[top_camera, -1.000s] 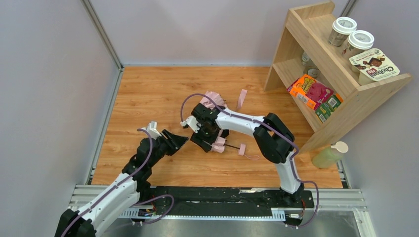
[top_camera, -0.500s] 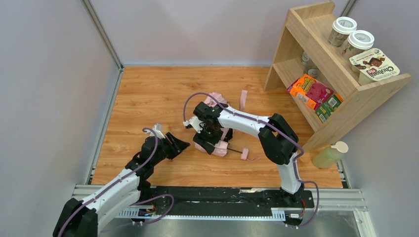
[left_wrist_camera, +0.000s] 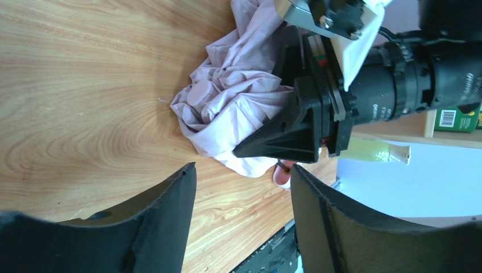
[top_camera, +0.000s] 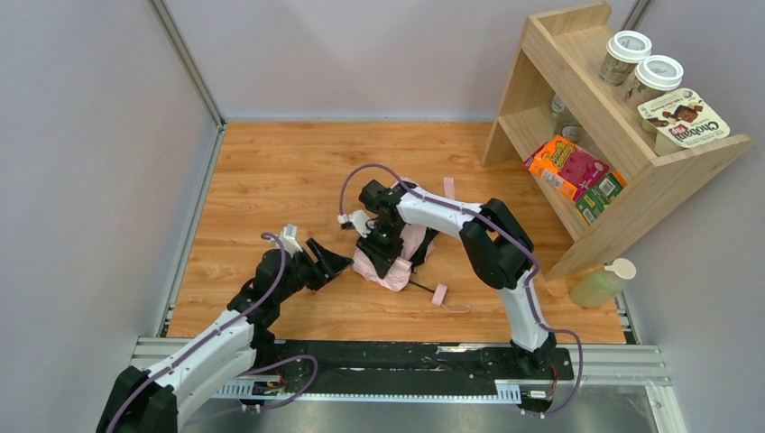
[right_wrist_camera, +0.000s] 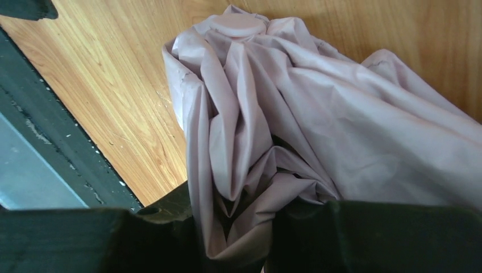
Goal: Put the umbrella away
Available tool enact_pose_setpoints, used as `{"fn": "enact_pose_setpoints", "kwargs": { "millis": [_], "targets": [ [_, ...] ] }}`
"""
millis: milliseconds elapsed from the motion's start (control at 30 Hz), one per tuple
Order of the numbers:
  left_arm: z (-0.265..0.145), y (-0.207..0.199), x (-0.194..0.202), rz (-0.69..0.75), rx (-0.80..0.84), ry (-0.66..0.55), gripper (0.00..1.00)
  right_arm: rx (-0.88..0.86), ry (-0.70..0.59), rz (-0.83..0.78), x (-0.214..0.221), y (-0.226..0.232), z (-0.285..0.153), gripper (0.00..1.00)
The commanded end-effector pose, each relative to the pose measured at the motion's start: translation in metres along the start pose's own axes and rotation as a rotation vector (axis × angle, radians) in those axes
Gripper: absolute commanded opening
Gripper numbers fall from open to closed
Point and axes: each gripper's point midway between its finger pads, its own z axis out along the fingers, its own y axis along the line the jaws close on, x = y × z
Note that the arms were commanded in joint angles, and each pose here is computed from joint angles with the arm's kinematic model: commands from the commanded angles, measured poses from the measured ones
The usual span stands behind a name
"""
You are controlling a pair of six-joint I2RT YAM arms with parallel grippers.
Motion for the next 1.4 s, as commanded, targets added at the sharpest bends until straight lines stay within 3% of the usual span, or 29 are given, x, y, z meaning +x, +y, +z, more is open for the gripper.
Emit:
{"fn": "enact_pose_setpoints", "kwargs": {
  "millis": [0, 200, 400, 533, 967, 1167, 1367],
  "targets": [
    [0.000, -0.016, -0.007, -0.063, 0.042, -0.015, 0.71, -0.143, 0.006, 0.018, 0.004, -0.008, 0.024, 0.00],
    [0.018, -0.011, -0.010, -0.307, -0.045, -0.005, 0.80, -0.285, -0.002, 0.092, 0.015, -0.018, 0.035, 0.00],
    [0.046, -0.028, -0.010, -0.305, -0.036, 0.080, 0.82, -0.319, -0.013, 0.107, 0.012, -0.019, 0.040, 0.00],
    [0.055, -0.026, -0.014, -0.290, -0.039, 0.053, 0.83, -0.325, -0.014, 0.105, 0.010, -0.018, 0.041, 0.00],
    [0.082, 0.007, -0.001, -0.446, -0.315, 0.086, 0.84, -0.320, -0.067, 0.068, -0.005, -0.015, 0.029, 0.00],
    [0.082, 0.053, 0.023, -0.547, -0.571, 0.096, 0.74, -0.300, -0.085, 0.008, -0.017, -0.003, 0.024, 0.00],
    [0.086, 0.076, 0.027, -0.528, -0.604, 0.069, 0.51, -0.315, -0.085, -0.036, -0.020, 0.012, 0.026, 0.00]
  ]
}}
